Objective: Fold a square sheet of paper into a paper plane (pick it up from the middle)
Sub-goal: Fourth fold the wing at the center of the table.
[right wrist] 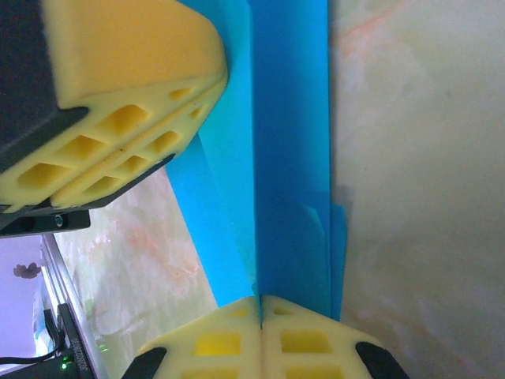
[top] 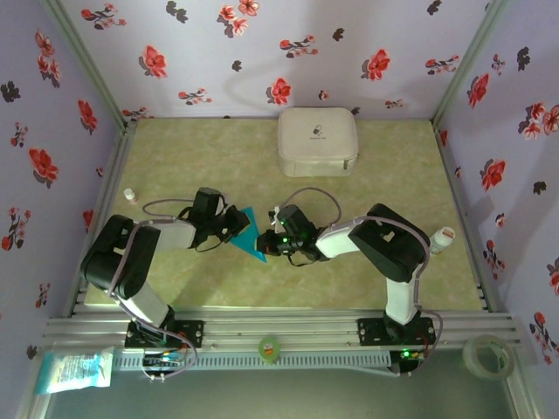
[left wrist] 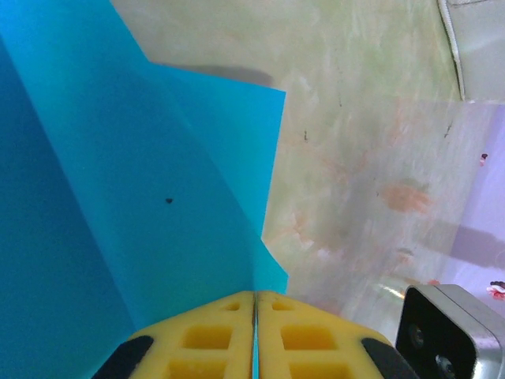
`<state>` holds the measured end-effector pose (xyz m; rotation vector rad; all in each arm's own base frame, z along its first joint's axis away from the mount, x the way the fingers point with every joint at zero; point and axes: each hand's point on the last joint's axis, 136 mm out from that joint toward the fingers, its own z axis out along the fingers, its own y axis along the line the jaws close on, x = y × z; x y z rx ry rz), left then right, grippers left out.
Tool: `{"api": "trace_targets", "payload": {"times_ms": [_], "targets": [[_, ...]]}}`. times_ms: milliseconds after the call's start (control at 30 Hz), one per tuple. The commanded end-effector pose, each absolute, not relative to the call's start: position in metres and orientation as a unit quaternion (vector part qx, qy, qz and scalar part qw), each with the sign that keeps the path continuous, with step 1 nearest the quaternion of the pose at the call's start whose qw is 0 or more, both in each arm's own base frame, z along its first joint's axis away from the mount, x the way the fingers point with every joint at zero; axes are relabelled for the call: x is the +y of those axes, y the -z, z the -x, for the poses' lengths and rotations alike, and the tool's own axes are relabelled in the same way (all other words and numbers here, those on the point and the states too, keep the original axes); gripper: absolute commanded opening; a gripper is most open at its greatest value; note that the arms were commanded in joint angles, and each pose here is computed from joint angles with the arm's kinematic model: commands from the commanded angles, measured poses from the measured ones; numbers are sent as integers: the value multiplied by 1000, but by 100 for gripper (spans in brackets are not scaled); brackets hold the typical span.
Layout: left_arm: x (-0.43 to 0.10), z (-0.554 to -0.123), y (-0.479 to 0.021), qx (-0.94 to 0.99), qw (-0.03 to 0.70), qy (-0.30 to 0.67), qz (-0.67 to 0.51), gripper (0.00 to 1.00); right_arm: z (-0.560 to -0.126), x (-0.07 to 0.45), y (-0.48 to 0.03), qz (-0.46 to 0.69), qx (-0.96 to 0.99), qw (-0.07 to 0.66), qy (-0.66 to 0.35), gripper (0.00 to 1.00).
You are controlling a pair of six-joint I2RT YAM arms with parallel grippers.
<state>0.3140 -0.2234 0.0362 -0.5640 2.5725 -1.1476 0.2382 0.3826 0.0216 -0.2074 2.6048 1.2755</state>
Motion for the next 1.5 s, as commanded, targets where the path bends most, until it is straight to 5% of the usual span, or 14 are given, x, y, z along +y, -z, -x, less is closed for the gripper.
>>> {"api": "trace_targets", "payload": {"times_ms": [0,967,1467], "targets": [[-221,-320,-34,891,136,387,196,9,-233,359,11,56,919,89,-379,4],[-223,-316,-15,901,112,375,189,10,-232,358,14,53,921,84,-377,5],[-220,-309,-4,909,99,361,184,10,-230,364,-12,55,911,85,-400,15]]}}
